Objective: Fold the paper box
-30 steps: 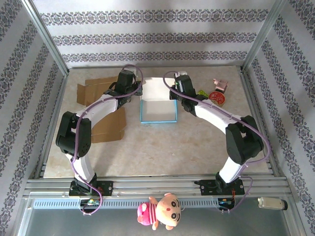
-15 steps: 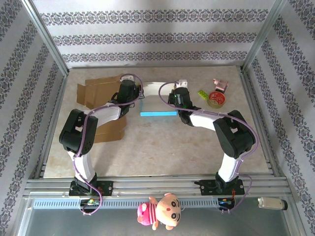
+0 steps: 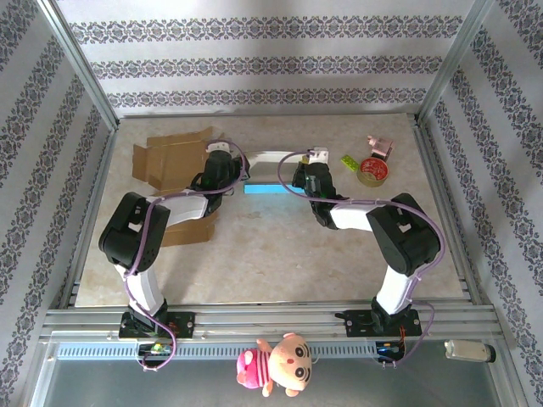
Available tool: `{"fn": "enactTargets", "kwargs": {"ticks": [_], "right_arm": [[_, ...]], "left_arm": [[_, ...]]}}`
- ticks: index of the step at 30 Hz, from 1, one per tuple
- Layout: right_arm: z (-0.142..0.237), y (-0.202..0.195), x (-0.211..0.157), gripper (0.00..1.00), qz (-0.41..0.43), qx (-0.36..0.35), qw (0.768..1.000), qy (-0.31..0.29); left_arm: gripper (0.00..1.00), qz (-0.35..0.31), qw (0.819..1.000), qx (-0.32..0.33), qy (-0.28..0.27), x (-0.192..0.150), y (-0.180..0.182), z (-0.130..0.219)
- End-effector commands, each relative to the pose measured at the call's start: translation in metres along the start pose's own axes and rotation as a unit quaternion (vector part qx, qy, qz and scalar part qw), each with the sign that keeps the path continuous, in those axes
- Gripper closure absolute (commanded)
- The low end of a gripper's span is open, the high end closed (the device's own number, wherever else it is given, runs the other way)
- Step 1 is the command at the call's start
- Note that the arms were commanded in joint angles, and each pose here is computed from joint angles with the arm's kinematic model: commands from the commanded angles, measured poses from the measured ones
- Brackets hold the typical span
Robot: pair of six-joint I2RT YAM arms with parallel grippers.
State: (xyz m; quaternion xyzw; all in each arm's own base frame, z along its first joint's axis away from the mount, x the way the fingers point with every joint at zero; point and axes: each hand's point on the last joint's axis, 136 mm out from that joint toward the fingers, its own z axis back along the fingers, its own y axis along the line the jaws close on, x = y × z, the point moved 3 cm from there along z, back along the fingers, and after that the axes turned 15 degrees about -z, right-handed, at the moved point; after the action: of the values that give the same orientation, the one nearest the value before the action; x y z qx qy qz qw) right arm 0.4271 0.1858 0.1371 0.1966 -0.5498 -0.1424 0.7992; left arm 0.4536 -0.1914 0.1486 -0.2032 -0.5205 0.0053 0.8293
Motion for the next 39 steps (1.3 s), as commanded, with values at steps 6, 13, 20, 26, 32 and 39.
{"fn": "enactTargets", "kwargs": {"ticks": [6,13,20,26,32,39], "right_arm": [[0.024,0.010,-0.005,0.69,-0.024,0.033,0.999,0.030],[0.041,0.005,0.003,0.38,-0.039,0.037,0.998,0.035],[0.061,0.006,0.011,0.22,-0.050,0.059,0.996,0.040],[0.087,0.016,0.017,0.12,-0.052,0.103,0.992,0.058],[0.118,0.029,0.037,0.11,-0.043,0.134,0.988,0.067],[0.101,0.023,0.088,0.13,-0.073,0.072,0.982,0.160]], "left_arm": [[0.80,0.029,0.997,-0.060,0.028,-0.012,-0.029,0.025],[0.67,0.033,0.998,-0.060,0.015,-0.016,-0.030,0.043],[0.57,0.026,0.997,-0.068,-0.003,-0.020,-0.036,0.062],[0.53,0.022,0.997,-0.078,-0.018,-0.021,-0.046,0.081],[0.56,0.005,0.995,-0.083,-0.055,-0.007,-0.064,0.119],[0.63,0.045,0.998,0.041,-0.020,0.037,-0.045,0.144]]}}
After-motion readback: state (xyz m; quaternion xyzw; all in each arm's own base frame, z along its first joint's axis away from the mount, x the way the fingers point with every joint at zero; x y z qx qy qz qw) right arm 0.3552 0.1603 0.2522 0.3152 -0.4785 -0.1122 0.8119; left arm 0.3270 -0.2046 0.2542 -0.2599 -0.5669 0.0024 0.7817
